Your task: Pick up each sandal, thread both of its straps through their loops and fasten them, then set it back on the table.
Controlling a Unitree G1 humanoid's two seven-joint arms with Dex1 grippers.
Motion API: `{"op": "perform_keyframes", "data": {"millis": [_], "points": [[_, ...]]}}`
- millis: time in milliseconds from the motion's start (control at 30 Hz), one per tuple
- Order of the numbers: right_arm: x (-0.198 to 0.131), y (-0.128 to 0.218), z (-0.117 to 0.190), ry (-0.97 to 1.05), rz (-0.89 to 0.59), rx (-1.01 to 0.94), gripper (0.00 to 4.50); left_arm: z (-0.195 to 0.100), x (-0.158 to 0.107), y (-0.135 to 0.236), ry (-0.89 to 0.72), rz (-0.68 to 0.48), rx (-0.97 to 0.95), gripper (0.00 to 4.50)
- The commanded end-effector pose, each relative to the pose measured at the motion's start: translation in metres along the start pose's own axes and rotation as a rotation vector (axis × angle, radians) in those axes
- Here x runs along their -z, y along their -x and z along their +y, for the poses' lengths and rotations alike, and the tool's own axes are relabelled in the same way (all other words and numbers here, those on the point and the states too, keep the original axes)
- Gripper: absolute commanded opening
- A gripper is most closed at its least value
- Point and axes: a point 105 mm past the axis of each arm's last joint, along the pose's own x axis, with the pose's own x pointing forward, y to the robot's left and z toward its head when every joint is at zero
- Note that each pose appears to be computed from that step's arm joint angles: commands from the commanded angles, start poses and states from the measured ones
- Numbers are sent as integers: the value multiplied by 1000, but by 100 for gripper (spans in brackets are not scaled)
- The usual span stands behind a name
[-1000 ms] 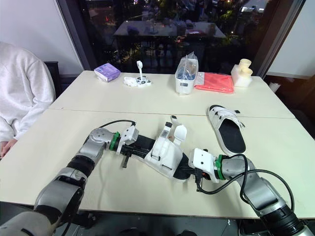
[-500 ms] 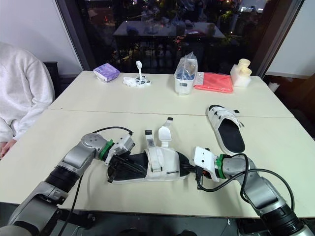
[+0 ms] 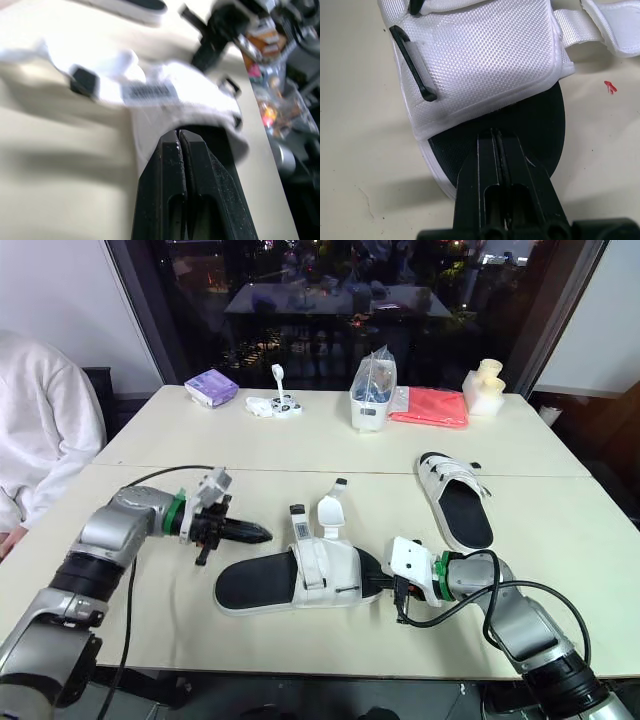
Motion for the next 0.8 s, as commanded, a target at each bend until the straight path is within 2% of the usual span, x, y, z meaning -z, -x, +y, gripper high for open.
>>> {"op": "perform_keyframes", "data": {"millis": [33, 233, 467, 567, 767, 800], "points": [[2, -3, 0, 3, 8, -3, 0, 18, -18, -4, 67, -109, -105, 127], [2, -2, -3, 12, 10, -3, 0, 30, -16, -22, 107, -127, -163, 431], [3, -1, -2, 17, 16, -2, 0, 29, -17, -41, 183, -178, -152, 431], [4, -1, -1, 16, 19, -4, 0, 27, -18, -45, 187, -185, -146, 341], [4, -1, -1, 17, 21, -4, 0, 23, -19, -49, 194, -195, -131, 33], [4, -1, -1, 17, 21, -4, 0, 22, -21, -49, 193, -204, -127, 7]]}}
